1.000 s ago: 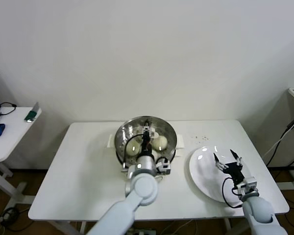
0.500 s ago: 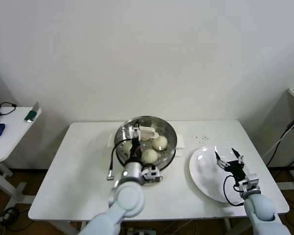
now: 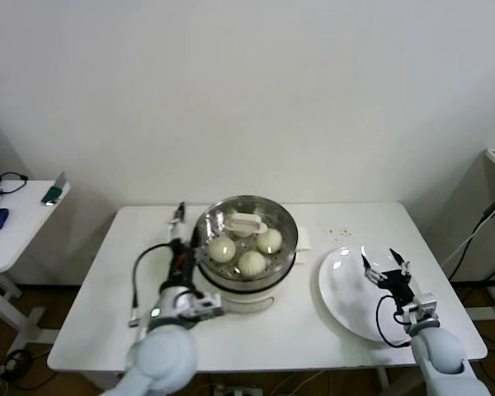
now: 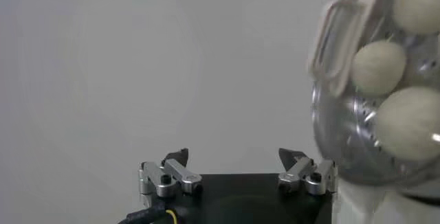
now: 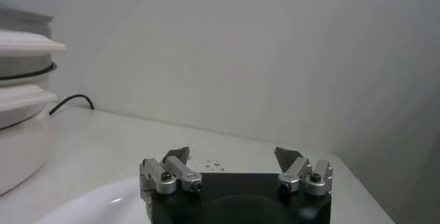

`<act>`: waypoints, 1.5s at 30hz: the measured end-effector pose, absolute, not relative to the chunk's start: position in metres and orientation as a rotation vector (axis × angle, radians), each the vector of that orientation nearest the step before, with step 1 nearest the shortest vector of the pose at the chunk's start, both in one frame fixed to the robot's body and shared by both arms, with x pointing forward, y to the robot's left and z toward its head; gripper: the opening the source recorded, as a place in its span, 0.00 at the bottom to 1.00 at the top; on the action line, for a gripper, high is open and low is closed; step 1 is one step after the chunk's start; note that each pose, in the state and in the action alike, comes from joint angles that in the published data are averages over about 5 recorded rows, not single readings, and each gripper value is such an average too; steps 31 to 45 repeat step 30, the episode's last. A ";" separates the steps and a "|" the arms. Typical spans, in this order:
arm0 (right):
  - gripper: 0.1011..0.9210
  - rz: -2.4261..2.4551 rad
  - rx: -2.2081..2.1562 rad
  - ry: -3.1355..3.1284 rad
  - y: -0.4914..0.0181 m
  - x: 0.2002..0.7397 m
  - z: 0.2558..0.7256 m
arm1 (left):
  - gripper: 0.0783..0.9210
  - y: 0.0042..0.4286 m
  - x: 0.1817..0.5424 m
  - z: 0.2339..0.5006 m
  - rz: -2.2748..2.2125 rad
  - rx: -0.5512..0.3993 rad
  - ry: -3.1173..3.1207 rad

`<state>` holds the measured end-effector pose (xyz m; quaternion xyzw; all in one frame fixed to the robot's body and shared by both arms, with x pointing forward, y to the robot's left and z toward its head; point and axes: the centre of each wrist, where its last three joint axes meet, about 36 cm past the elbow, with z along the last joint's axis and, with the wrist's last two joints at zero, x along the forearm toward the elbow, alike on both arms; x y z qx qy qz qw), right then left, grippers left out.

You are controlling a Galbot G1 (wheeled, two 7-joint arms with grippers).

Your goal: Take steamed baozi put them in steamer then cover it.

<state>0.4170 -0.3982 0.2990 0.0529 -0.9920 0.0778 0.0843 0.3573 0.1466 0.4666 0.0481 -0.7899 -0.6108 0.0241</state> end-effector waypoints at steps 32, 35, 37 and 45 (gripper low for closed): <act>0.88 0.193 0.203 -3.024 -0.384 0.386 0.302 | 0.88 0.271 0.309 0.349 -0.496 0.173 -3.026; 0.88 0.193 0.203 -3.024 -0.384 0.386 0.302 | 0.88 0.271 0.309 0.349 -0.496 0.173 -3.026; 0.88 0.193 0.203 -3.024 -0.384 0.386 0.302 | 0.88 0.271 0.309 0.349 -0.496 0.173 -3.026; 0.88 0.193 0.203 -3.024 -0.384 0.386 0.302 | 0.88 0.271 0.309 0.349 -0.496 0.173 -3.026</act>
